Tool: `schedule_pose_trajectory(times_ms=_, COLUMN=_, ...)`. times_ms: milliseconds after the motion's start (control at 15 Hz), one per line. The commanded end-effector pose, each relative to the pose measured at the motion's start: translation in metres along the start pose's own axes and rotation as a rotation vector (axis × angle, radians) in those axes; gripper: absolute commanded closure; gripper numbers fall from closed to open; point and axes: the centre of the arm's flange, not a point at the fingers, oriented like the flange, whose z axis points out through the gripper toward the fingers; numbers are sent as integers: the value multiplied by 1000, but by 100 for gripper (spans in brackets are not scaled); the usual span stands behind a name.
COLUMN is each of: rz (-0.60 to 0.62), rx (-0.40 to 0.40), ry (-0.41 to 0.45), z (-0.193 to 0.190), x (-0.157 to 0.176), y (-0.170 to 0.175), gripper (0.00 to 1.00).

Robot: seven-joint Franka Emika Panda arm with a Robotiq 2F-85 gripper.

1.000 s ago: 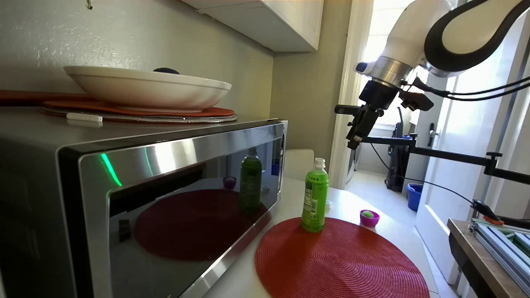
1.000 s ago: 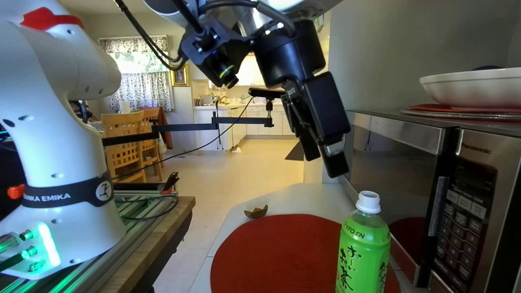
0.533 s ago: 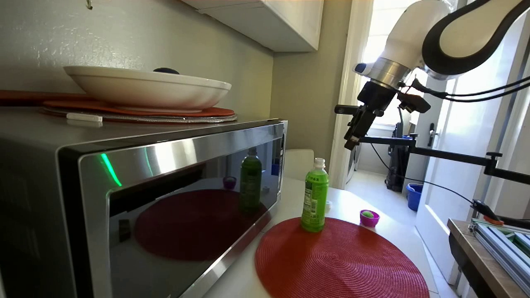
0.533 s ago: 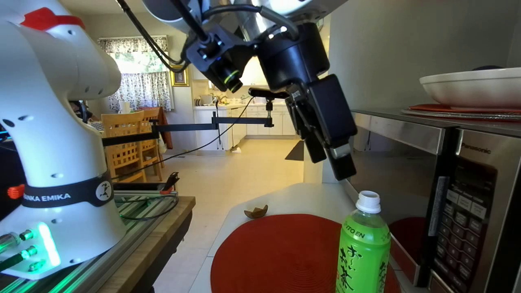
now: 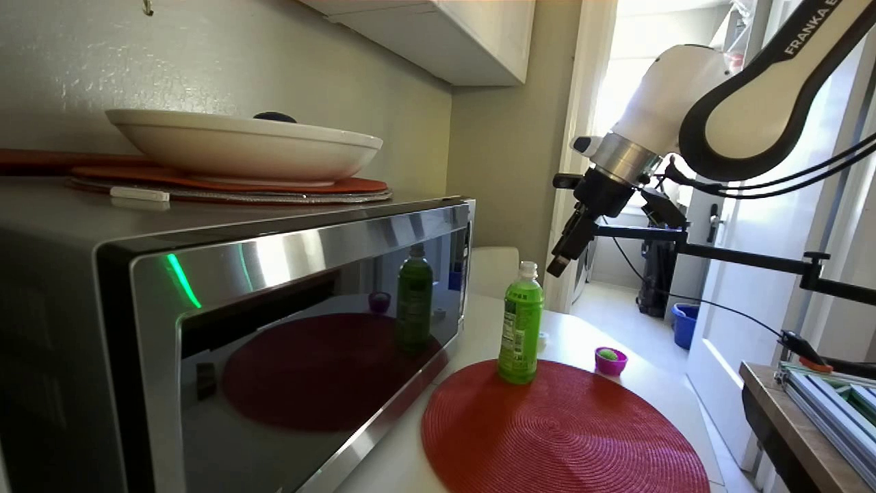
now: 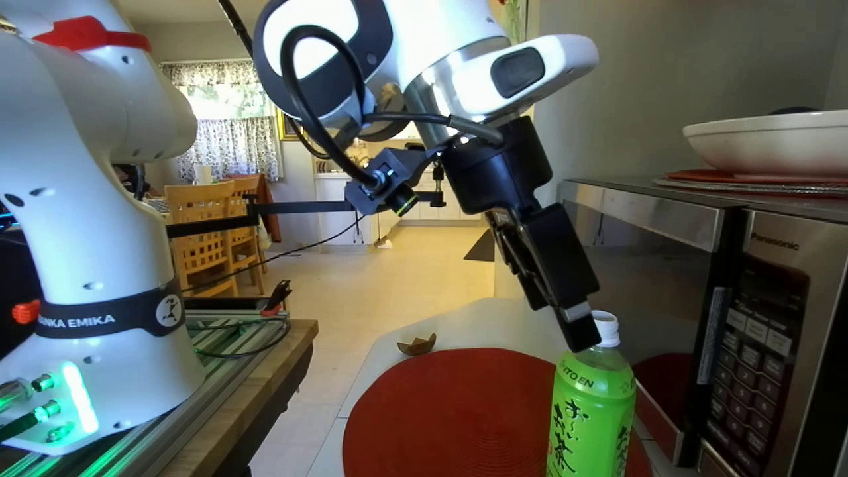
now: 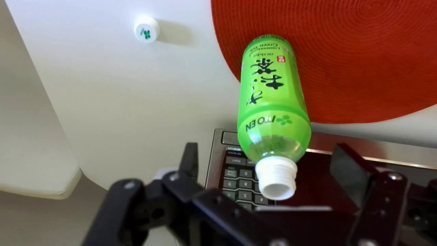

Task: Place the green bottle on the microwave

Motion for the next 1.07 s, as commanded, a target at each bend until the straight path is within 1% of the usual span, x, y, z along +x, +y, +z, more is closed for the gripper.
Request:
schedule_pose_trajectory(times_ms=0, rz=28, rx=1, ry=46, z=9, x=-8, y=-6, gripper=0)
schedule_pose_trajectory(times_ms=267, rz=28, rx=7, ry=86, z=12, x=-4, y=-16, gripper=0)
schedule_pose_trajectory(times_ms=467, rz=24, rx=7, ry=97, z=14, x=-3, y=-21, gripper=0)
schedule_pose_trajectory(times_ms=800, rz=27, rx=-4, ry=121, z=19, x=-3, y=-18, gripper=0)
schedule_pose_trajectory(times_ms=1000, rz=26, rx=3, ry=125, z=23, x=-5, y=-18, gripper=0)
